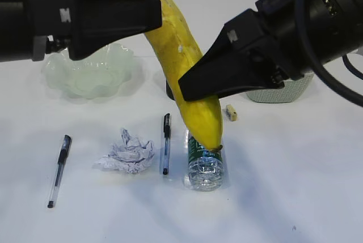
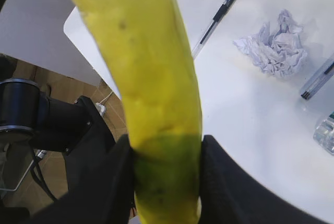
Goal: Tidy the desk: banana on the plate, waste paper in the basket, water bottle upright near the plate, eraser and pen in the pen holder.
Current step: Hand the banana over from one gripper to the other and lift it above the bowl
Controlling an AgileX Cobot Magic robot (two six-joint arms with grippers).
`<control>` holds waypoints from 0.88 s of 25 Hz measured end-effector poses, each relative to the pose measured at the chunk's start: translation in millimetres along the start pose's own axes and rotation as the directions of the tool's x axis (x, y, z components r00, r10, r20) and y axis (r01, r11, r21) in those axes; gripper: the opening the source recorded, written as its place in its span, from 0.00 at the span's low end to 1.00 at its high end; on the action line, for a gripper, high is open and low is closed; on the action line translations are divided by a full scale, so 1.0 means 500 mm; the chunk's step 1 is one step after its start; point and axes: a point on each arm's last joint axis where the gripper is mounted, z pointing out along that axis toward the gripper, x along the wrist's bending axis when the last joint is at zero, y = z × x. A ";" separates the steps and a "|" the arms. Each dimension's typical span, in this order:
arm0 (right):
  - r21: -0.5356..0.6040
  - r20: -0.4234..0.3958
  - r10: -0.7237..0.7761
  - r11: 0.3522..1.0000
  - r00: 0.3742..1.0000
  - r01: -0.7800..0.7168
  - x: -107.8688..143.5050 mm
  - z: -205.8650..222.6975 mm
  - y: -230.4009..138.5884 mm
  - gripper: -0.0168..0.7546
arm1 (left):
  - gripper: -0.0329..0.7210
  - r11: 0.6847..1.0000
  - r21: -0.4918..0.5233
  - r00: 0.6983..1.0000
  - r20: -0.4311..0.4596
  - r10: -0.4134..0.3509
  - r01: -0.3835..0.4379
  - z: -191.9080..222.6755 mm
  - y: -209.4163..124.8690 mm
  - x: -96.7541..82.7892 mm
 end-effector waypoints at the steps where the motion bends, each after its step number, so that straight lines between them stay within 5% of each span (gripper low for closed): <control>1: 0.002 -0.002 -0.004 1.000 1.000 0.004 0.000 0.000 0.000 0.37 | 0.77 1.000 -0.001 1.000 -0.009 0.004 -0.004 0.000 0.000 0.002; 14: 0.016 -0.081 -0.053 0.998 0.995 0.055 0.015 0.000 -0.004 0.37 | 0.74 1.000 0.001 1.000 -0.024 0.019 -0.018 0.003 0.000 0.006; 22: 0.024 -0.087 -0.068 0.997 0.994 0.070 0.015 0.001 -0.005 0.37 | 0.50 1.000 0.001 1.000 -0.018 0.022 -0.022 0.003 0.001 0.005</control>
